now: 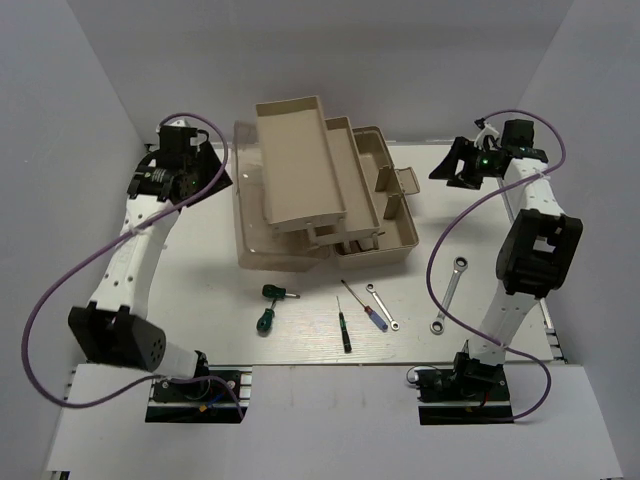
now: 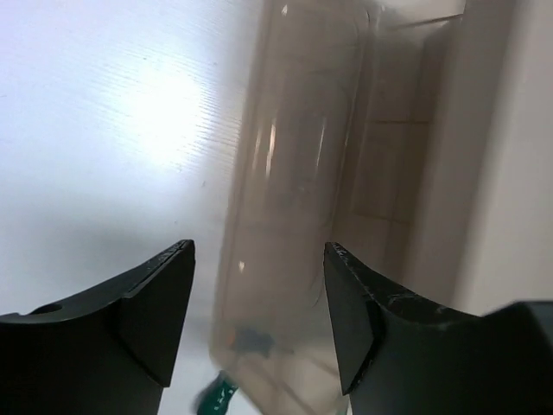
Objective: Sort the tools into containers
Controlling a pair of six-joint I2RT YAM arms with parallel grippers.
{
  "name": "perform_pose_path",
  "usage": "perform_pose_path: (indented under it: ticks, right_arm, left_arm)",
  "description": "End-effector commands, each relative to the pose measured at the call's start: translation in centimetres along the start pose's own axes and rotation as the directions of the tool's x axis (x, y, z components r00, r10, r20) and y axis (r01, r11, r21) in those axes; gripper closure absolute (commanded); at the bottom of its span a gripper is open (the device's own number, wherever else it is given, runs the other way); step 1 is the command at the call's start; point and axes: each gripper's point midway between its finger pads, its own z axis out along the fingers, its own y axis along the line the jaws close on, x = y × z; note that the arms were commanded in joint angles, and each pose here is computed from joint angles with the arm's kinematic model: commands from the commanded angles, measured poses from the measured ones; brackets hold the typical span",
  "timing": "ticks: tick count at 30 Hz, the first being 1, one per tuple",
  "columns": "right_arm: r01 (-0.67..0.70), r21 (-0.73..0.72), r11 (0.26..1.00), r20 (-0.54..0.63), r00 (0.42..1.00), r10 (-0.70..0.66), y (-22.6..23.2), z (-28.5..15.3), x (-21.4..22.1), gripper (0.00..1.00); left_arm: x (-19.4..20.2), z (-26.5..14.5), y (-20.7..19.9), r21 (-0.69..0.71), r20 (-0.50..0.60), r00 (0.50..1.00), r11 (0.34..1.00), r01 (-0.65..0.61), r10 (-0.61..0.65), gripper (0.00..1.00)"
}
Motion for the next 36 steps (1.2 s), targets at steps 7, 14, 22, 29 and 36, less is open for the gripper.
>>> perform_pose_path:
  ticks: [7, 14, 22, 29, 36]
  right_arm:
    - [0.239, 0.083, 0.967, -0.028, 0.971, -0.238, 0.5, -4.4, 2.2, 0.19]
    - [0.282, 0.315, 0.906, -0.309, 0.933, -0.183, -3.0, -8.5, 9.1, 0.61]
    - [0.269, 0.454, 0.849, -0.506, 0.862, -0.003, -5.6, -10.7, 20.4, 0.39]
    - [0.208, 0.521, 0.828, -0.523, 0.844, 0.116, -6.0, -9.4, 24.2, 0.31]
    - [0.17, 0.634, 0.754, -0.477, 0.854, 0.209, -7.3, -8.6, 26.4, 0.32]
  left_arm:
    - [0.9, -5.5, 3.1, -0.06, 0.08, 0.997, 0.998, 0.021, -0.016, 0.31]
    - [7.6, -7.0, 3.0, 0.093, -0.072, 0.993, 0.992, -0.085, 0.092, 0.87]
    - [16.6, -10.3, 4.9, 0.261, -0.254, 0.939, 0.951, -0.164, 0.232, 0.45]
    - [18.3, -11.4, 4.2, 0.381, -0.239, 0.927, 0.906, -0.183, 0.288, 0.35]
    - [18.8, -11.5, 3.7, 0.426, -0.239, 0.923, 0.887, -0.179, 0.301, 0.33]
